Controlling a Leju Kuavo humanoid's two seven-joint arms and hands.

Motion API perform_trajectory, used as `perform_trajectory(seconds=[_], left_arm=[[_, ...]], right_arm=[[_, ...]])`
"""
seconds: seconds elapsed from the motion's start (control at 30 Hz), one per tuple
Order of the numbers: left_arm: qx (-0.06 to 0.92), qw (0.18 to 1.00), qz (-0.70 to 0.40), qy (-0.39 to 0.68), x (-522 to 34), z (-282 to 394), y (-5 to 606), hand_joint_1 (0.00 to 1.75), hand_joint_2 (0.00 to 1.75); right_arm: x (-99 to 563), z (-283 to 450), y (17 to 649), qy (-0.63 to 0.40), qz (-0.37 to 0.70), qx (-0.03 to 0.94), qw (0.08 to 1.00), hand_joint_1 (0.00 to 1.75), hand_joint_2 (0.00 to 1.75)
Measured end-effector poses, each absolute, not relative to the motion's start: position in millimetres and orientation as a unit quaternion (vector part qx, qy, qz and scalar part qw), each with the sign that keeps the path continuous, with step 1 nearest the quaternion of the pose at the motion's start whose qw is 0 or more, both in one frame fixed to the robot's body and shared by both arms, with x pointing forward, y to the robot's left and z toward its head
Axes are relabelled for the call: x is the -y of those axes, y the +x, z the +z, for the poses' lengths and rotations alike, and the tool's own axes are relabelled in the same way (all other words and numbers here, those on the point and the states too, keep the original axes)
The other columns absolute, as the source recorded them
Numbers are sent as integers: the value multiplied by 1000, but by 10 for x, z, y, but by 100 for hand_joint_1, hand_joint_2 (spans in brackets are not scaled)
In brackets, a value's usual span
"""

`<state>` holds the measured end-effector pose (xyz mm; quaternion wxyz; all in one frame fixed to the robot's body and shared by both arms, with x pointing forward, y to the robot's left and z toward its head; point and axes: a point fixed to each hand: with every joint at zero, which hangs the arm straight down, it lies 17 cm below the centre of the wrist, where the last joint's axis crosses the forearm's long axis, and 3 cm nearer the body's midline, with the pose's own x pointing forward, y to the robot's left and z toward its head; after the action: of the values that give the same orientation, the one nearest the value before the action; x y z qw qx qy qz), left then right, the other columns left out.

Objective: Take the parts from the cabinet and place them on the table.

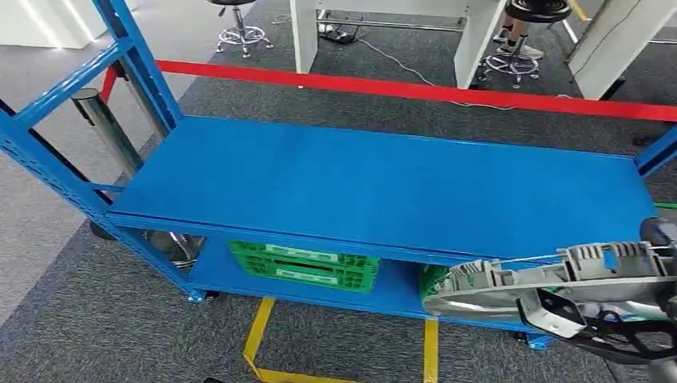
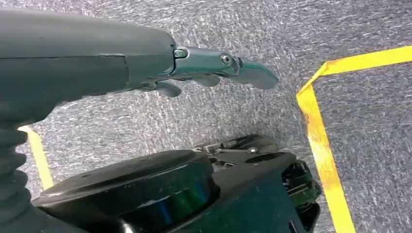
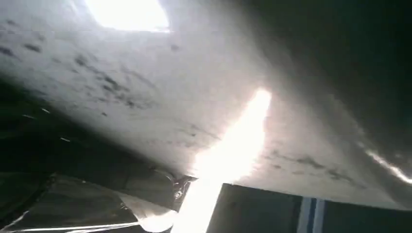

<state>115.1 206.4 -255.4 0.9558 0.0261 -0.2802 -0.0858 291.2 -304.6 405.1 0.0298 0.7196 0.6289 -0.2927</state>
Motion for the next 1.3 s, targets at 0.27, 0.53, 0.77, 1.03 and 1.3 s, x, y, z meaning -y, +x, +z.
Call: perform_trajectory(seconds=[0.27,0.53,0.77,1.03,1.3], left_arm=[[284,954,-89,26,-2060,-2548,1161,0,175],[286,954,-81,31,-2052,-2541,1174,0,175],[287,955,-74,31,-1954,-2524,1189,0,175],[284,956,-69,28,-1905,-2519,1196,0,175],[283,956,-70,26,-1893,-2519,1198,0,175]], right_arm=[[3058,4091,2901,722,-291,-627,37,175,175],[3057,4155,2872,725,-284,-626,44,175,175],[3058,4194,2844,727,-278,-627,46,175,175],[3018,4229,2812,726,-273,-629,52,175,175],[3023,4247,2812,729,-267,-629,49,175,175]])
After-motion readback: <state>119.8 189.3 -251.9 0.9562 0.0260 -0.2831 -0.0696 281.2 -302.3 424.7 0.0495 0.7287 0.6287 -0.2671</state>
